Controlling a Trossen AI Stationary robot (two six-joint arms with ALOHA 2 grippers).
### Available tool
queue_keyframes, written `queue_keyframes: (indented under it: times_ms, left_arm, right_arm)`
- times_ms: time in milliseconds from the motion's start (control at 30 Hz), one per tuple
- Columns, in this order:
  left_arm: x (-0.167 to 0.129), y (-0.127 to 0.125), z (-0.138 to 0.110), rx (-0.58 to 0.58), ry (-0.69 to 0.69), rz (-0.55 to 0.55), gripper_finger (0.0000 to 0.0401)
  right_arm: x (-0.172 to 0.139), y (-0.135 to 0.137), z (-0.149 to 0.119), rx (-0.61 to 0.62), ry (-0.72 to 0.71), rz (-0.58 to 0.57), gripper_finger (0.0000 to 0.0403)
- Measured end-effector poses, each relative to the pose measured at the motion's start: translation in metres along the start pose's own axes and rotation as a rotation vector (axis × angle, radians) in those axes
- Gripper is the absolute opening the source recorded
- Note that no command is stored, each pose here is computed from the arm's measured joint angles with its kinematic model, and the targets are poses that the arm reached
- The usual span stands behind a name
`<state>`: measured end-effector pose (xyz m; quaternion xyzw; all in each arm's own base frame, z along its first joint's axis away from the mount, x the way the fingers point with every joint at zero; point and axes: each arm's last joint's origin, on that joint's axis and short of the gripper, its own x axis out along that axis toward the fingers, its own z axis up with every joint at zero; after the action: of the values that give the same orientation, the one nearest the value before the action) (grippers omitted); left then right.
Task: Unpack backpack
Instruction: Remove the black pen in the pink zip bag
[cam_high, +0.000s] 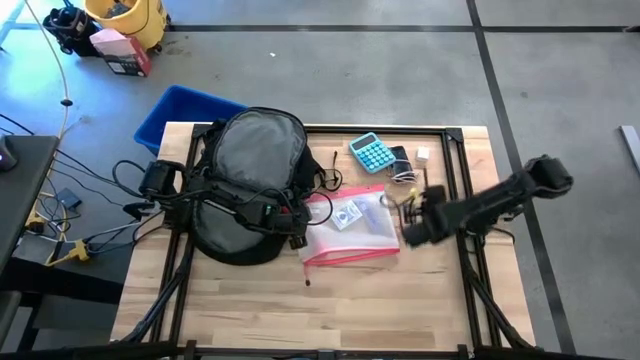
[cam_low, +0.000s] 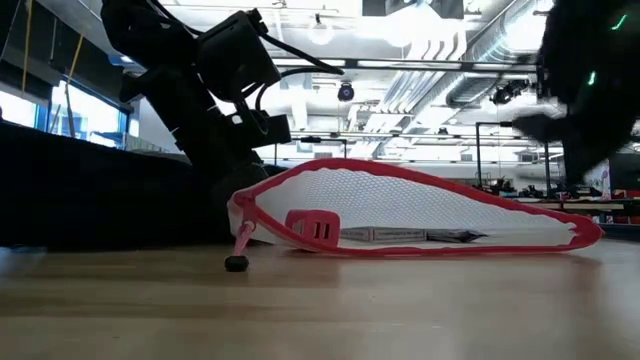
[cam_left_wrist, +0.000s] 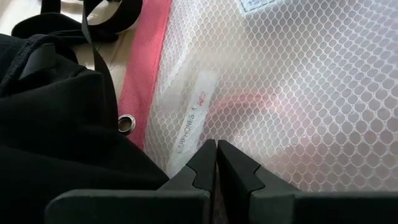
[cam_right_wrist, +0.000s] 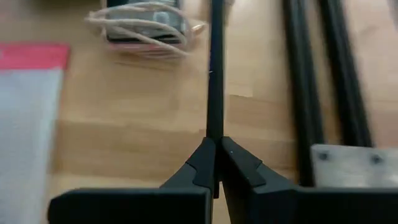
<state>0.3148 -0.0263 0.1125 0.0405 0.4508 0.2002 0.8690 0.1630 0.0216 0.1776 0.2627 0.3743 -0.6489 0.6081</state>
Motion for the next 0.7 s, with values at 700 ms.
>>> queue_keyframes:
  times_ms: [700]
  left_arm:
    - [-0.006, -0.011, 0.004, -0.005, -0.012, -0.055, 0.0000]
  right_arm:
    - [0.083, 0.032, 0.053, -0.060, 0.342, -0.201, 0.0003]
